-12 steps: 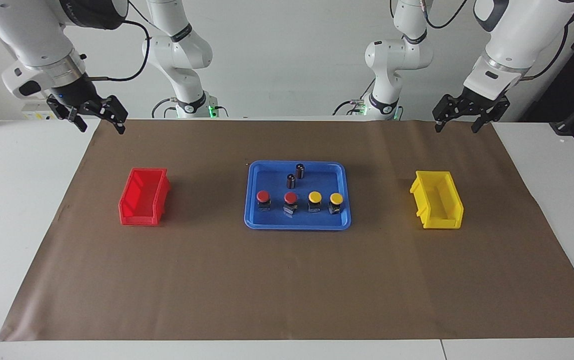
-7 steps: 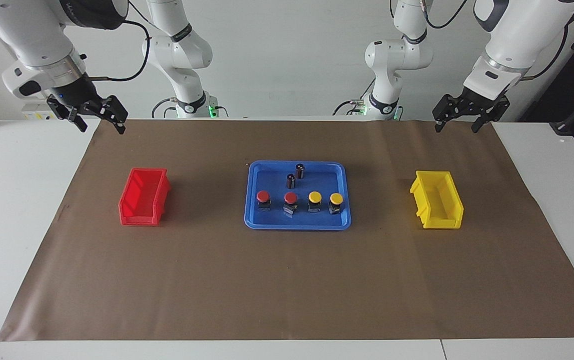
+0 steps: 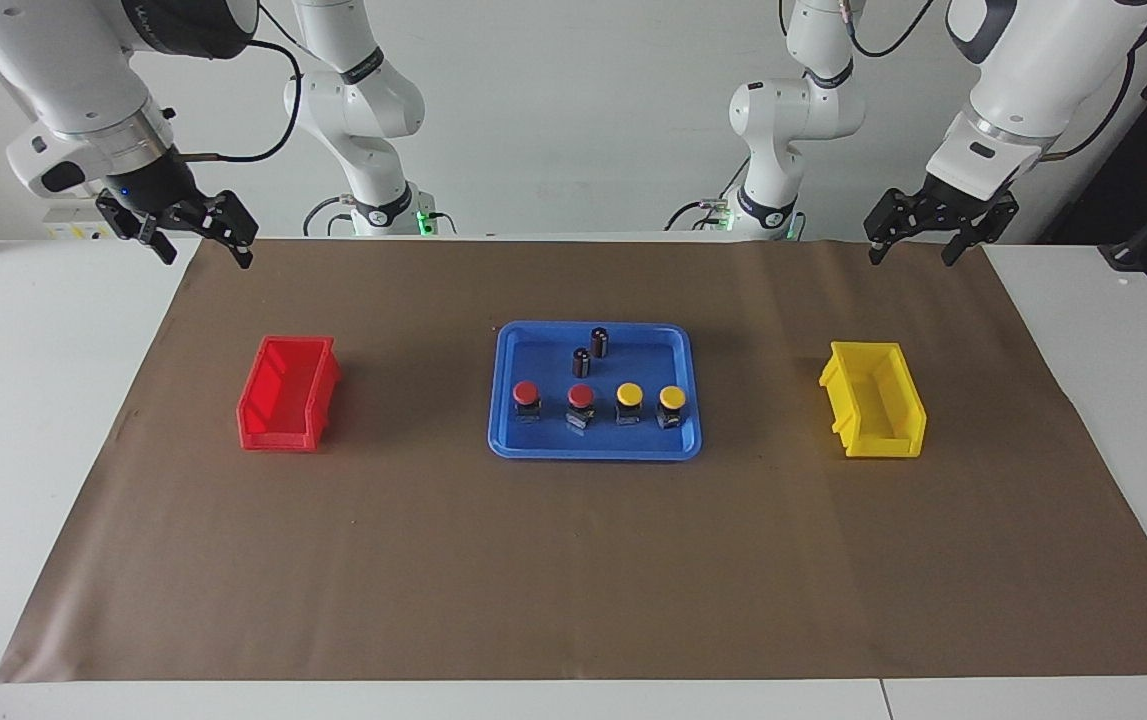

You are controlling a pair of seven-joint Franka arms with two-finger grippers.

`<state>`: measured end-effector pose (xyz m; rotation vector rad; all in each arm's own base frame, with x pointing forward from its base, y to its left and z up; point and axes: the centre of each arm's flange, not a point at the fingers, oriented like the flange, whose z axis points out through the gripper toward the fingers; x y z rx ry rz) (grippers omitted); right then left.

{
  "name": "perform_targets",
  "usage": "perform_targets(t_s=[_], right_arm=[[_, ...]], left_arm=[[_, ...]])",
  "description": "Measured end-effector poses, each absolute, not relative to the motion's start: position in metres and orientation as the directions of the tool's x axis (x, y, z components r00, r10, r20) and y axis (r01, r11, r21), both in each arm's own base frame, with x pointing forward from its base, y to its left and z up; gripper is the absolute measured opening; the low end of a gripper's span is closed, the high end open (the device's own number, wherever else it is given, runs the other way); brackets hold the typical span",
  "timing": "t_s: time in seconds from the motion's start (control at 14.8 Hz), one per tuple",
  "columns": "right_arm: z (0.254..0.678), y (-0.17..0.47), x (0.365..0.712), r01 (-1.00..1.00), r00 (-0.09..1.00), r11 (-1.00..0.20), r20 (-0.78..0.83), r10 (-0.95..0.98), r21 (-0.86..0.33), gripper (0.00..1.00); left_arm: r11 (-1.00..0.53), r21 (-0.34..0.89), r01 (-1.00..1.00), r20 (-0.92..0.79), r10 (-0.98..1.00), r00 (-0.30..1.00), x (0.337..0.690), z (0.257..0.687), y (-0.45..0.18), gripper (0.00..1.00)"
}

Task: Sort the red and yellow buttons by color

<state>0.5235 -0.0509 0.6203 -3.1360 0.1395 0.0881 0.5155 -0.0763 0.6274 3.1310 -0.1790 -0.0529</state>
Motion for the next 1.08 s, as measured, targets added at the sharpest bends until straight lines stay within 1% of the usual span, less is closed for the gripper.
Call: perform_targets(t_s=[0.2,0.34,0.54,0.75,0.88,0.95,1.08], right_arm=[[0.621,-0.029,0.526,-0.047,0.998,-0.999,-0.047,-0.047,0.002,1.0],[0.62,-0.001,0.532,-0.02,0.999,-1.0,-0.026,-0.02,-0.003,1.0],[0.607,0.082,0.547,-0.061,0.998,-0.998,-0.016,-0.061,-0.007,1.0],[0.564,0.194,0.573,-0.117,0.993,-0.993,-0.002,-0.117,-0.018,1.0],[0.517,0.259,0.589,-0.153,0.987,-0.987,0.035,-0.154,-0.048,1.0],[0.492,0.281,0.591,-0.154,0.987,-0.987,0.035,-0.156,-0.051,1.0],[0.451,0.305,0.591,-0.154,0.988,-0.987,0.02,-0.155,-0.045,1.0]], left_arm=[[-0.993,0.007,-0.114,-0.033,-0.114,0.993,0.516,0.627,-0.076,1.0],[-0.993,0.007,-0.114,-0.034,-0.114,0.993,0.515,0.627,-0.076,1.0],[-0.993,0.007,-0.114,-0.034,-0.115,0.993,0.515,0.627,-0.077,1.0],[-0.993,0.007,-0.116,-0.034,-0.116,0.993,0.515,0.627,-0.077,1.0],[-0.993,0.007,-0.116,-0.034,-0.116,0.993,0.515,0.627,-0.077,1.0],[-0.993,0.007,-0.115,-0.034,-0.115,0.993,0.515,0.627,-0.077,1.0],[-0.993,0.007,-0.114,-0.036,-0.114,0.993,0.515,0.626,-0.076,1.0]])
